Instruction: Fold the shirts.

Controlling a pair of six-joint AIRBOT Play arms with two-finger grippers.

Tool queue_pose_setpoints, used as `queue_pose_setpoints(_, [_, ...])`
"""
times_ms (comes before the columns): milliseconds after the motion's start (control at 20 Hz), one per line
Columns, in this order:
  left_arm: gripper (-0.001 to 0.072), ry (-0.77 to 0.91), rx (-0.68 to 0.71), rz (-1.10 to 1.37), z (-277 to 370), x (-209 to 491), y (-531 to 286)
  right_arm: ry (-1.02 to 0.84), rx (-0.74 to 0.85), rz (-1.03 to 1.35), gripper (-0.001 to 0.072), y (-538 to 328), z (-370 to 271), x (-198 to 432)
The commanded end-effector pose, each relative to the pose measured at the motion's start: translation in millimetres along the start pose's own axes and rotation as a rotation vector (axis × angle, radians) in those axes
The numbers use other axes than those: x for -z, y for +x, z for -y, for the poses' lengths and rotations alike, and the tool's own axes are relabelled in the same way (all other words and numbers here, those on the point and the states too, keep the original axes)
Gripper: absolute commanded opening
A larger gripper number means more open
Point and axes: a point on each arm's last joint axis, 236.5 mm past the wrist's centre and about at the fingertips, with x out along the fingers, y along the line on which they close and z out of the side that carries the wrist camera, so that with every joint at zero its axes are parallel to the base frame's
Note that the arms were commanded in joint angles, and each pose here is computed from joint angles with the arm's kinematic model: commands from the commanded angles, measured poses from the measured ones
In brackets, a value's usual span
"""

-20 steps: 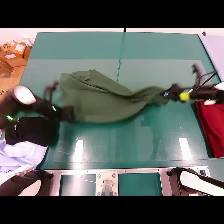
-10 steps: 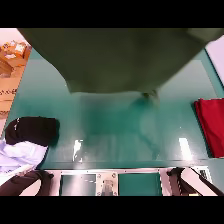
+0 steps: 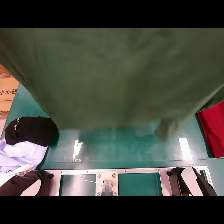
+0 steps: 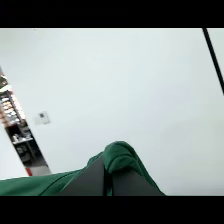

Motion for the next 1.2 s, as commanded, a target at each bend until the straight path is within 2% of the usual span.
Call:
queue_pose_setpoints(0, [0.0025, -0.035, -0.041, -0.132, -27, 61, 77, -0.033, 0.234, -0.075, 0.0016, 6, 82, 28])
queue_pose_setpoints(100, [0.0026, -0.055, -0.041, -0.262, -39, 110, 135, 0.013, 0.293, -0.127, 0.0016, 23, 139, 66])
queue_pose_setpoints(350, [0.0026, -0.144, 0.000, -0.476, -58, 238, 270, 0.160, 0.400, -0.334, 0.0017, 75, 282, 209])
queue_pose_setpoints(600, [0.0026, -0.231, 0.003, -0.541, -68, 322, 336, 0.331, 0.466, -0.517, 0.0016, 98, 387, 348])
queue_pose_setpoints(700, [0.0026, -0.286, 0.024, -0.590, -62, 354, 348, 0.378, 0.496, -0.555, 0.0017, 93, 415, 379])
queue_pose_setpoints(850, [0.0028, -0.368, 0.062, -0.675, -50, 395, 355, 0.408, 0.523, -0.568, 0.0028, 81, 432, 390])
queue_pose_setpoints(900, [0.0136, -0.381, 0.071, -0.703, -47, 404, 354, 0.414, 0.523, -0.565, 0.0146, 77, 435, 386])
queue_pose_setpoints(950, [0.0487, -0.382, 0.079, -0.728, -45, 408, 350, 0.427, 0.524, -0.562, 0.0246, 70, 438, 380])
queue_pose_setpoints(1000, [0.0712, -0.381, 0.084, -0.749, -43, 410, 346, 0.445, 0.517, -0.566, 0.0257, 60, 441, 374])
queue_pose_setpoints(1050, [0.0709, -0.381, 0.093, -0.777, -43, 411, 339, 0.498, 0.508, -0.571, 0.0255, 47, 442, 367])
queue_pose_setpoints(1100, [0.0708, -0.376, 0.097, -0.814, -46, 411, 331, 0.549, 0.497, -0.577, 0.0215, 32, 442, 360])
queue_pose_setpoints(1150, [0.0708, -0.376, 0.101, -0.855, -51, 411, 321, 0.595, 0.483, -0.597, 0.0065, 13, 442, 354])
